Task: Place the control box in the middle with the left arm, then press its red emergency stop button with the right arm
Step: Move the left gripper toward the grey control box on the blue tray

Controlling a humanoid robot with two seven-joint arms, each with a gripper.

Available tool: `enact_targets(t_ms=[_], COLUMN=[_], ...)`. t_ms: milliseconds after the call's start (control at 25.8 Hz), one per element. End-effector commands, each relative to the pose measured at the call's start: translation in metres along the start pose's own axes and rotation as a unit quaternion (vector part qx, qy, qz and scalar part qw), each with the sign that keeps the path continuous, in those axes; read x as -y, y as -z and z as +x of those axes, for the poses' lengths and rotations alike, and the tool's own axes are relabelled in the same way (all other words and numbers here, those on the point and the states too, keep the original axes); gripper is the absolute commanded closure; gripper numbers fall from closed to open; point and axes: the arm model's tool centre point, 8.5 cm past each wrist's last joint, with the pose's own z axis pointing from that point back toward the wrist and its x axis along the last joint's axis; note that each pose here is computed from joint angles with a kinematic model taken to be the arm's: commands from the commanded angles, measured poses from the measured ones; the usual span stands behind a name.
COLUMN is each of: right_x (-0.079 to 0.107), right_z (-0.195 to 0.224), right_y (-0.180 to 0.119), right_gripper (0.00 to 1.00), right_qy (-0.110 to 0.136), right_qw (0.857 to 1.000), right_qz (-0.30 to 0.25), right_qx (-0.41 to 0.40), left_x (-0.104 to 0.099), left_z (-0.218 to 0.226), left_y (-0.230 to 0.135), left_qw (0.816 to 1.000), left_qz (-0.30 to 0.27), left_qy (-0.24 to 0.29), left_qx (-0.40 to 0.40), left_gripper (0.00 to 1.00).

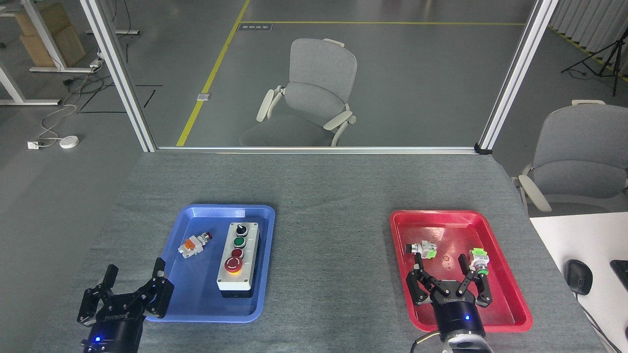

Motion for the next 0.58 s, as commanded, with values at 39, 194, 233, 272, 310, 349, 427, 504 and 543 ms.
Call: enact_targets(t_ms=[39,194,233,272,310,349,427,504,543], right_x=[-0.001,-0.001,0.0,0.0,0.0,0.0,0.002,0.007,0.009], right_z=[0.0,-0.001,-0.001,-0.002,-0.003,-0.003,-0.002,-0.002,-0.001], right_y=[0.0,0.0,0.0,0.0,0.0,0.0,0.001,0.006,0.008], right_gripper=[0.04,0.04,0.04,0.04,0.04,0.04,0.04,0.04,0.04], right_qy=[0.0,-0.001,-0.002,-0.004,-0.004,-0.004,-0.006,-0.006,-0.006], right_qw=[1.0,1.0,1.0,1.0,1.0,1.0,1.0,1.0,1.0], right_qz=[0.001,0.002,0.001,0.001,0.002,0.002,-0.001,-0.007,-0.01], right_qx=[0.0,-0.002,-0.005,-0.006,-0.008,-0.01,-0.01,-0.009,-0.008], left_x=[0.011,0.024,0.027,0.031,0.035,0.038,0.042,0.044,0.045], left_z=[0.006,0.033,0.041,0.048,0.056,0.064,0.077,0.088,0.093], left_y=[-0.007,-0.013,-0.013,-0.013,-0.013,-0.013,-0.014,-0.015,-0.016], left_qw=[1.0,0.999,0.999,0.999,0.999,0.999,0.998,0.998,0.998], left_qz=[-0.011,-0.027,-0.03,-0.034,-0.04,-0.045,-0.051,-0.052,-0.054], left_qy=[-0.012,-0.024,-0.029,-0.031,-0.027,-0.019,0.002,0.022,0.027], left_qx=[-0.002,0.013,0.009,0.001,-0.008,-0.013,-0.024,-0.034,-0.036], left_gripper=[0.01,0.01,0.01,0.01,0.01,0.01,0.01,0.01,0.01])
